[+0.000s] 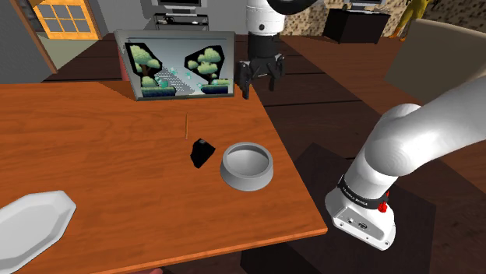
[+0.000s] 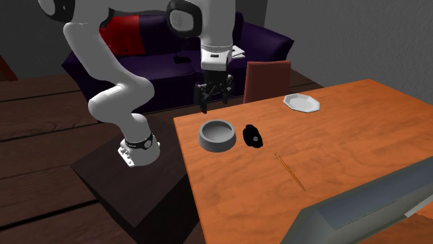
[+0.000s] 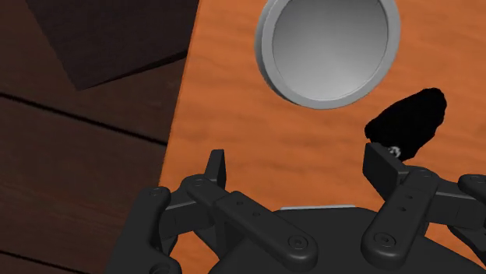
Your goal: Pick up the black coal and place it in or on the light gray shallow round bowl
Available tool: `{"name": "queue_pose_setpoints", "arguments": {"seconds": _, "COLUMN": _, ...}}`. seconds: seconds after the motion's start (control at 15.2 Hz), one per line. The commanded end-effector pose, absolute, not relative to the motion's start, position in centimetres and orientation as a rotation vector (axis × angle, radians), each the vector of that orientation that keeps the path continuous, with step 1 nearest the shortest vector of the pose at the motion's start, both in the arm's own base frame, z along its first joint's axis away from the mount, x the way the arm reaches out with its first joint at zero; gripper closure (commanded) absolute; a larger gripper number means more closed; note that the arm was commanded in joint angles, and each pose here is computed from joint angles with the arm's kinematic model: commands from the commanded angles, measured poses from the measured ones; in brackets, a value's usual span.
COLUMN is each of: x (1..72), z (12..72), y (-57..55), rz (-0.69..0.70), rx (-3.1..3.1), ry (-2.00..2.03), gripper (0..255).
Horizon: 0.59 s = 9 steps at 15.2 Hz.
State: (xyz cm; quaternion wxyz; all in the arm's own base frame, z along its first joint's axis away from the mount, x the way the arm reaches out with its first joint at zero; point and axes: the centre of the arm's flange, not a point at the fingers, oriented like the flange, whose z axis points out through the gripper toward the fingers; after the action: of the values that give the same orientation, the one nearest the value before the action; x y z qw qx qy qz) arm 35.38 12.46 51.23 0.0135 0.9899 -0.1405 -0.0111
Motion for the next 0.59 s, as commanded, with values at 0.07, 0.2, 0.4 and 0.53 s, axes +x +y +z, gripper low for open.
{"name": "queue_pose_setpoints", "arguments": {"seconds": 0.07, "x": 37.0, "z": 49.3, "y": 15.4, "rz": -0.029, "rx": 3.076, "ry": -0.546, "gripper": 0}}
{"name": "queue_pose_setpoints", "arguments": {"seconds": 0.2, "x": 38.1, "z": 47.9, "y": 17.3, "rz": -0.027, "rx": 3.069, "ry": -0.615, "gripper": 0}}
{"name": "queue_pose_setpoints", "arguments": {"seconds": 0.4, "x": 39.9, "z": 45.9, "y": 20.0, "rz": -0.022, "rx": 3.055, "ry": -0.718, "gripper": 0}}
{"name": "queue_pose_setpoints", "arguments": {"seconds": 0.53, "x": 41.2, "z": 44.6, "y": 21.8, "rz": -0.02, "rx": 3.043, "ry": -0.786, "gripper": 0}}
